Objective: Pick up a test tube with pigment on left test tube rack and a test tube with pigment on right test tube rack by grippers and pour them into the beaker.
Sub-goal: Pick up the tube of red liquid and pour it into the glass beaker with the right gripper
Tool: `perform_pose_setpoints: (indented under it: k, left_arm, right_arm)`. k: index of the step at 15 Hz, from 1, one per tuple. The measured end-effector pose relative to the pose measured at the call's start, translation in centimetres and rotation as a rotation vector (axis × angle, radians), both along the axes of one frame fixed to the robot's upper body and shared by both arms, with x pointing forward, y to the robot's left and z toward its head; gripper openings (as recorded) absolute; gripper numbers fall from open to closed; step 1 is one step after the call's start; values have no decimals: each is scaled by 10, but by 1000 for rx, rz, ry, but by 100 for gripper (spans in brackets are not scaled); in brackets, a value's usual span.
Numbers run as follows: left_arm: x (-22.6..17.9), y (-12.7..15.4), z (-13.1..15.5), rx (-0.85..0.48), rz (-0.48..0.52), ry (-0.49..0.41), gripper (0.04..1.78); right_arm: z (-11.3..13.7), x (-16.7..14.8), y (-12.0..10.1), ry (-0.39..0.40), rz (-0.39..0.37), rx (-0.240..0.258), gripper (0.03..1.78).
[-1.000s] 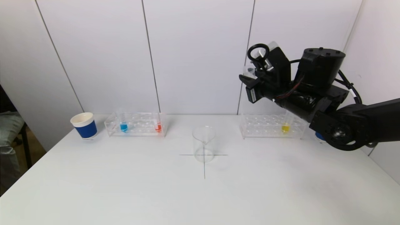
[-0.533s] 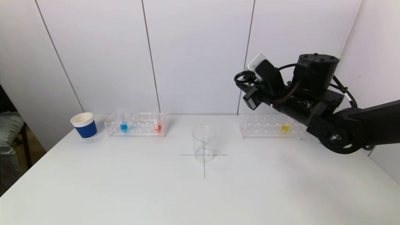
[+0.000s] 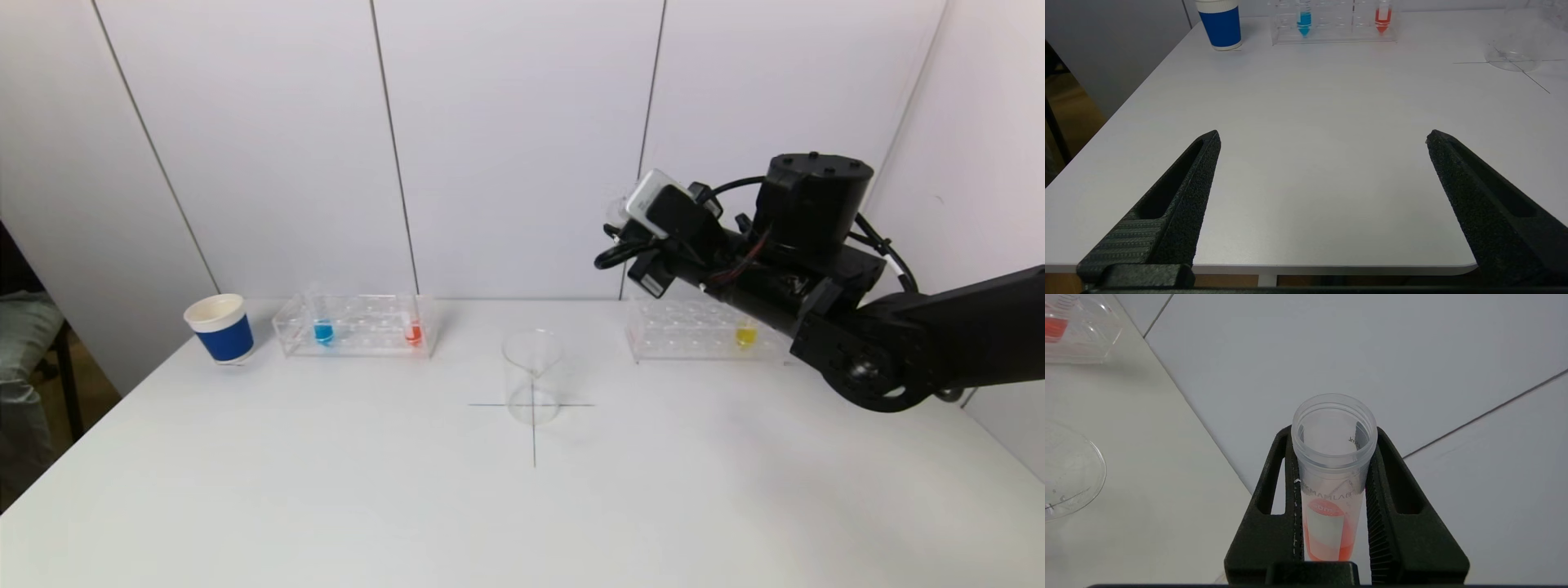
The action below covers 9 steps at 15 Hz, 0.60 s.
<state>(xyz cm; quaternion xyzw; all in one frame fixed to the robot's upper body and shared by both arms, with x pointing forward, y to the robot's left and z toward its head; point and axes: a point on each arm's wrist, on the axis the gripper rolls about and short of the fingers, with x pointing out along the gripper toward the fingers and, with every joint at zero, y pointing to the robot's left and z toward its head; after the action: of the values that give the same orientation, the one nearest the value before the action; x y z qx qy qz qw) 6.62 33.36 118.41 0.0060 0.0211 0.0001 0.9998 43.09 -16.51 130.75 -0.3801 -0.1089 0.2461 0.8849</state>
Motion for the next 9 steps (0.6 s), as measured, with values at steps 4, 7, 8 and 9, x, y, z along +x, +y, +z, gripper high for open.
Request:
perform_pose_setpoints:
  k: [4, 7, 8, 9]
  left_arm:
    - [0, 0, 0, 0, 0, 0, 176]
    - [0, 0, 0, 0, 0, 0, 176]
    - [0, 0, 0, 0, 0, 0, 176]
    - [0, 0, 0, 0, 0, 0, 176]
  right_arm:
    - [-2, -2, 4, -33, 33, -52, 49]
    - [-4, 0, 6, -88, 33, -73, 49]
    - [-6, 0, 6, -109, 32, -76, 49]
    - [-9, 2, 7, -123, 31, -79, 49]
